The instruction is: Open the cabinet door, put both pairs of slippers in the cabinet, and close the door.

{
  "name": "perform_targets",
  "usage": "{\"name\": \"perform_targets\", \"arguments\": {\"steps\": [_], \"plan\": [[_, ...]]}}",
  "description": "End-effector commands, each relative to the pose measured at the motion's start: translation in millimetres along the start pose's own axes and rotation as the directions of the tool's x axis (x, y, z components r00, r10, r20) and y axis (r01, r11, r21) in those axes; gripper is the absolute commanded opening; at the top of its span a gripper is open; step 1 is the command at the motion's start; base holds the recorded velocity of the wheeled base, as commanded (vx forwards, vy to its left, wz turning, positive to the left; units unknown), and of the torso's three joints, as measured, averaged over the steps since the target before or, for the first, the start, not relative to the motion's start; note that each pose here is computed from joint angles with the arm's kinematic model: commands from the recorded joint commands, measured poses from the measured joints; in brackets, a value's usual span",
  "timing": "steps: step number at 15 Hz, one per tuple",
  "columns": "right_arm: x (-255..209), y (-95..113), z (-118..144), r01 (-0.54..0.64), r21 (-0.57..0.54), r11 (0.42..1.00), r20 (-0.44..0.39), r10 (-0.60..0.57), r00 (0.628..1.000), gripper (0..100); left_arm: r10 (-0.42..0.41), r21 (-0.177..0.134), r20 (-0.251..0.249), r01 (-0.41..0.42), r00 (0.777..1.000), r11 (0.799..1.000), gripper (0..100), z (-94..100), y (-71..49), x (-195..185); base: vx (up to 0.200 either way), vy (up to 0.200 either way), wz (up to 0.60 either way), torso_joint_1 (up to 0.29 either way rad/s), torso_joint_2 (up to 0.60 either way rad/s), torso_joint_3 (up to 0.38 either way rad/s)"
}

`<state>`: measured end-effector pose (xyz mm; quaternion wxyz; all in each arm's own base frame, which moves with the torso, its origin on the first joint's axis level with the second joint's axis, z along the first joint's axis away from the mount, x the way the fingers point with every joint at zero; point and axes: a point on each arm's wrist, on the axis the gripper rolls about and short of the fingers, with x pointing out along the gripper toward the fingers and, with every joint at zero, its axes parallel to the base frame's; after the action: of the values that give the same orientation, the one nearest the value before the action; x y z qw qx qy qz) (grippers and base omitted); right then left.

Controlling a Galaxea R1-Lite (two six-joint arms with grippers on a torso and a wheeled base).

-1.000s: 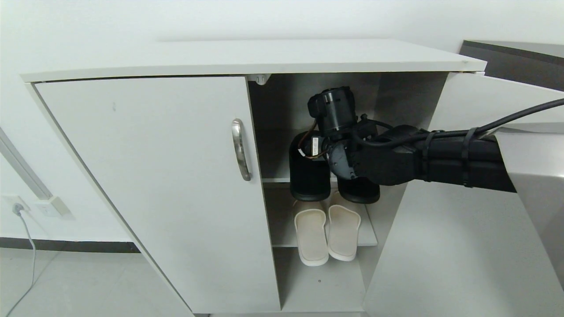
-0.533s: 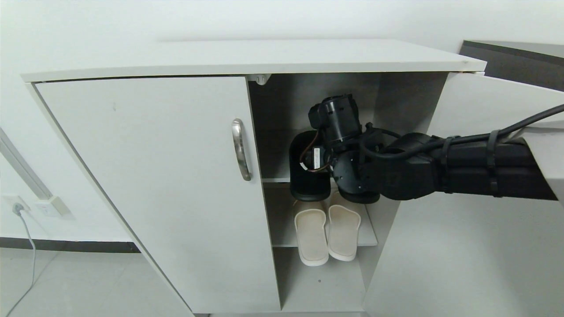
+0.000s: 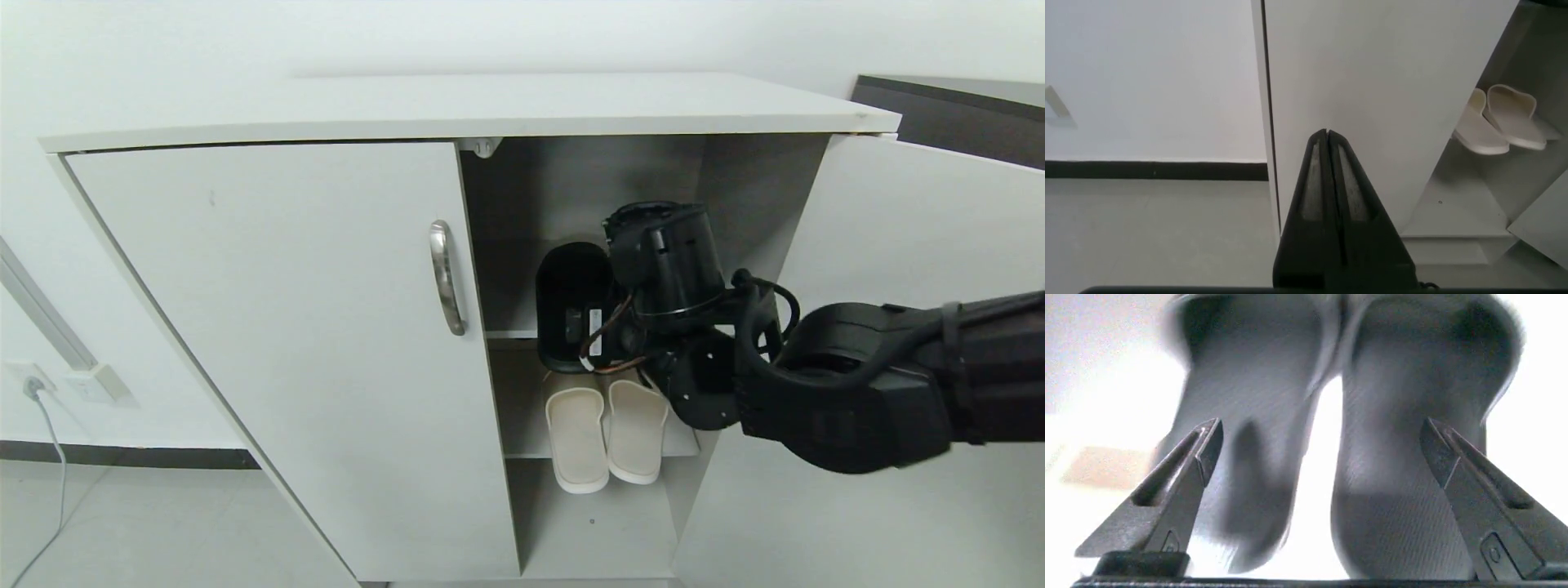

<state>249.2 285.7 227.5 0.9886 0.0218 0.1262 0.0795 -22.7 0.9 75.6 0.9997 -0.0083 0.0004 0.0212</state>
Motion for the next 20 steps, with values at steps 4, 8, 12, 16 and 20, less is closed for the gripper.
{"name": "perform_targets", "arguments": {"steps": [4, 8, 12, 16, 20], "plan": [[-76.2, -18.9, -3.4, -0.264, 0.011, 0.965, 0.005, 0.263, 0.965, 100, 0.001, 0.000, 0.001, -0.001, 1.000, 1.000, 0, 0.1, 0.0, 0.0, 0.000, 0.000, 0.00, 0.000, 0.00, 0.000], [-97.6, -28.4, -17.8, -0.352, -0.011, 0.936, -0.024, 0.351, 0.936, 0, 0.001, 0.000, 0.001, -0.001, 1.000, 1.000, 0, 0.1, 0.0, 0.0, 0.000, 0.000, 0.00, 0.000, 0.00, 0.000], [-95.1, -23.4, -25.3, -0.353, -0.053, 0.934, -0.041, 0.351, 0.936, 0, 0.001, 0.000, 0.001, -0.001, 1.000, 1.000, 0, 0.1, 0.0, 0.0, 0.000, 0.000, 0.00, 0.000, 0.00, 0.000], [-93.0, -22.7, -35.7, -0.349, -0.093, 0.933, -0.070, 0.343, 0.937, 0, 0.002, 0.000, 0.000, -0.002, 1.000, 1.000, 0, 0.1, 0.0, 0.1, 0.000, 0.000, 0.00, 0.000, 0.00, 0.000], [-92.0, -22.5, -38.4, -0.354, -0.108, 0.929, -0.043, 0.351, 0.935, 0, 0.002, 0.000, 0.000, -0.002, 1.000, 1.000, 0, -0.1, 0.0, 0.0, 0.000, 0.000, 0.00, 0.000, 0.00, 0.000]]}}
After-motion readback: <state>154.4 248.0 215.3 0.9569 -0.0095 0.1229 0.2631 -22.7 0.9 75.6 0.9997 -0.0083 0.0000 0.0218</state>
